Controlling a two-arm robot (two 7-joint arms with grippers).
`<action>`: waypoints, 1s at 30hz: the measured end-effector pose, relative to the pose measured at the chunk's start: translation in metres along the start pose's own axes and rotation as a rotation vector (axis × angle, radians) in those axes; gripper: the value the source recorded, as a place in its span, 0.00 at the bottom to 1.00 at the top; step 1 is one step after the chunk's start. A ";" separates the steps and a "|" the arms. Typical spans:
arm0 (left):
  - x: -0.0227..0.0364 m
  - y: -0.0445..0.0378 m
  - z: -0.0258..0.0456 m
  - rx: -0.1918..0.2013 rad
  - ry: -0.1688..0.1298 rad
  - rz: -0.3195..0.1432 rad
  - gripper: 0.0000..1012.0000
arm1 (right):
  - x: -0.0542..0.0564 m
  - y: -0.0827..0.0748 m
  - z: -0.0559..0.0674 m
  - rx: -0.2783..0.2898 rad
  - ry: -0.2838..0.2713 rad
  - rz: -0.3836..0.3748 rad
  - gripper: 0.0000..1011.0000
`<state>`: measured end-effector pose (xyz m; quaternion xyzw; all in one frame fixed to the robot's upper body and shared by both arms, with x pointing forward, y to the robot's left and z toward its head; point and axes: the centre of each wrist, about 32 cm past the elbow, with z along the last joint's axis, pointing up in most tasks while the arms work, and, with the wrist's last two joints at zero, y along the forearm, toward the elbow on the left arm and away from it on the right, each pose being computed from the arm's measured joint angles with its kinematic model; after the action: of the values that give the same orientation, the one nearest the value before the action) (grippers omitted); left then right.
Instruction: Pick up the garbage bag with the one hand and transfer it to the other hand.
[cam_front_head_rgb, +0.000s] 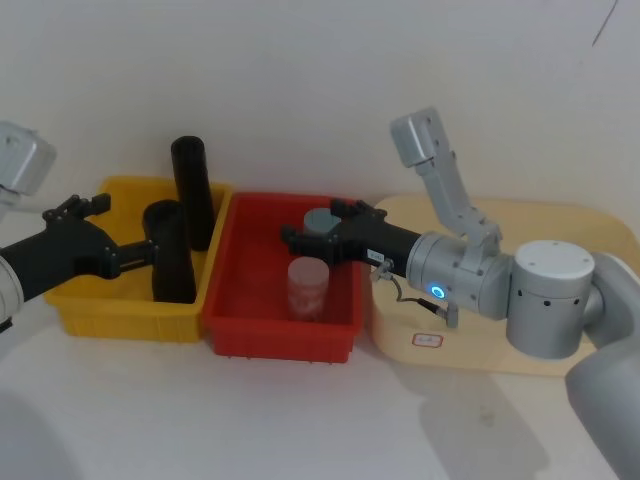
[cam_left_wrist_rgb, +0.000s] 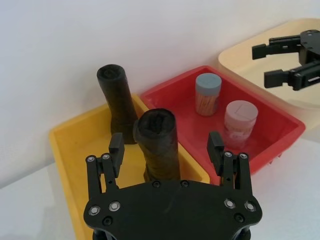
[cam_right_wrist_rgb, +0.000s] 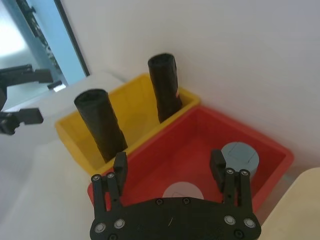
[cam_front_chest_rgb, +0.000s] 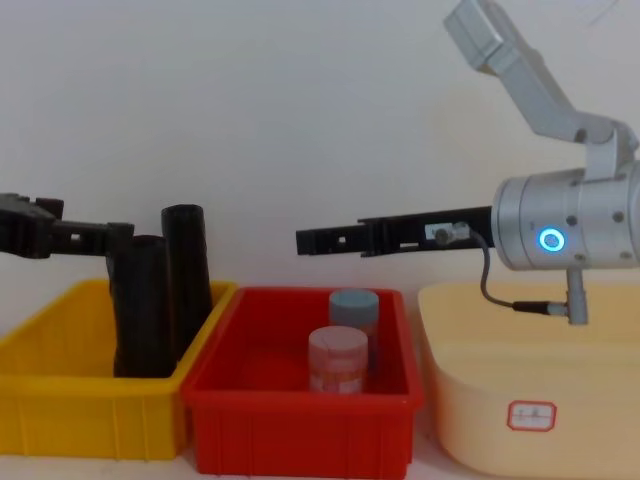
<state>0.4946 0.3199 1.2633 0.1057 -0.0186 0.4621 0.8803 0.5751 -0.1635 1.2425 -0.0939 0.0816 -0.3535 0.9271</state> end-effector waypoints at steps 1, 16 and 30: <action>0.0008 -0.0012 -0.0008 0.000 0.002 0.001 0.99 | 0.001 0.001 -0.001 -0.009 0.001 0.001 0.99; 0.0127 -0.0241 -0.0179 0.008 0.046 0.007 0.99 | 0.006 0.007 -0.006 -0.071 0.006 0.001 0.99; 0.0173 -0.0482 -0.0276 0.010 0.098 -0.033 0.99 | 0.010 0.009 -0.009 -0.094 0.024 0.002 0.99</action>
<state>0.5421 0.3130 1.2305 0.0878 0.0287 0.4522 0.8871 0.5860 -0.1647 1.2308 -0.1331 0.1092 -0.3496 0.9209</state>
